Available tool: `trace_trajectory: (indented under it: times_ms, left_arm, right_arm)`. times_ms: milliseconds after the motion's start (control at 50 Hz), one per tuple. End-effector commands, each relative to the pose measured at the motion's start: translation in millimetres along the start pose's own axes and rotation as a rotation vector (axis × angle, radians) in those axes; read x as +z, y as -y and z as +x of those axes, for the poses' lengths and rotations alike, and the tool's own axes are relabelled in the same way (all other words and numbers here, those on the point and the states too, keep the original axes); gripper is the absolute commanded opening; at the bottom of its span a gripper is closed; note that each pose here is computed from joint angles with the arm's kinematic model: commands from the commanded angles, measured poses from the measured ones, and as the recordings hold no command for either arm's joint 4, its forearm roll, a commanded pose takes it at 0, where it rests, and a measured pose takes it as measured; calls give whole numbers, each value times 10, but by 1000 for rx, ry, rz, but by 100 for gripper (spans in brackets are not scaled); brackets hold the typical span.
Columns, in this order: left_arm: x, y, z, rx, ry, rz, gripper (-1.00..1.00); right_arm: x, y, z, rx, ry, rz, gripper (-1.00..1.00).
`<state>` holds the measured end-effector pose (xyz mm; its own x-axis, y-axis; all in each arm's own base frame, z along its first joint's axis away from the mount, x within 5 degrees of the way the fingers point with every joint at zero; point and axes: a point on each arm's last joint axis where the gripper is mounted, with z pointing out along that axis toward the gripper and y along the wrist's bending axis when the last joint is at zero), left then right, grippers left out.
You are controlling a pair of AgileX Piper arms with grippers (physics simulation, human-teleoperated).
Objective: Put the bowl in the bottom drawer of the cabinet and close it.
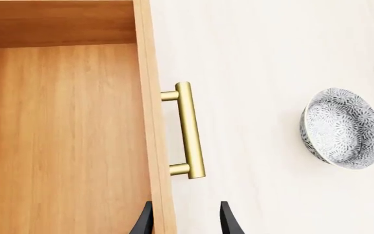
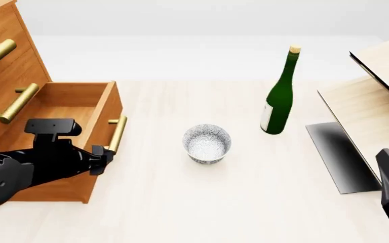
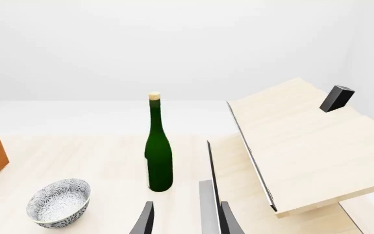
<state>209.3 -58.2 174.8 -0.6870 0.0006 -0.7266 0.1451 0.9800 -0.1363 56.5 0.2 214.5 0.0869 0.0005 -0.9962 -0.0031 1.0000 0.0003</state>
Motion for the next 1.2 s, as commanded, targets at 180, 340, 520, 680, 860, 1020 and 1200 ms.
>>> trace_trajectory:
  times_ms: [180,340,520,680,860,1020,1200]
  left_arm:
    - [99,107,22,-10,-21,31,100]
    - [142,158,25,-5,-27,46,100]
    - [152,230,14,2,-28,67,100]
    - [166,291,16,10,-31,85,100]
    - [148,331,8,18,-28,99,100]
    - [111,336,-10,22,-17,103,100]
    - [39,283,-32,40,7,92,100]
  right_arm:
    - [0,0,0,0,0,0,100]
    - [0,0,0,0,0,0,100]
    - [0,0,0,0,0,0,100]
    - [0,0,0,0,0,0,100]
    - [0,0,0,0,0,0,100]
    - [0,0,0,0,0,0,100]
    - [0,0,0,0,0,0,100]
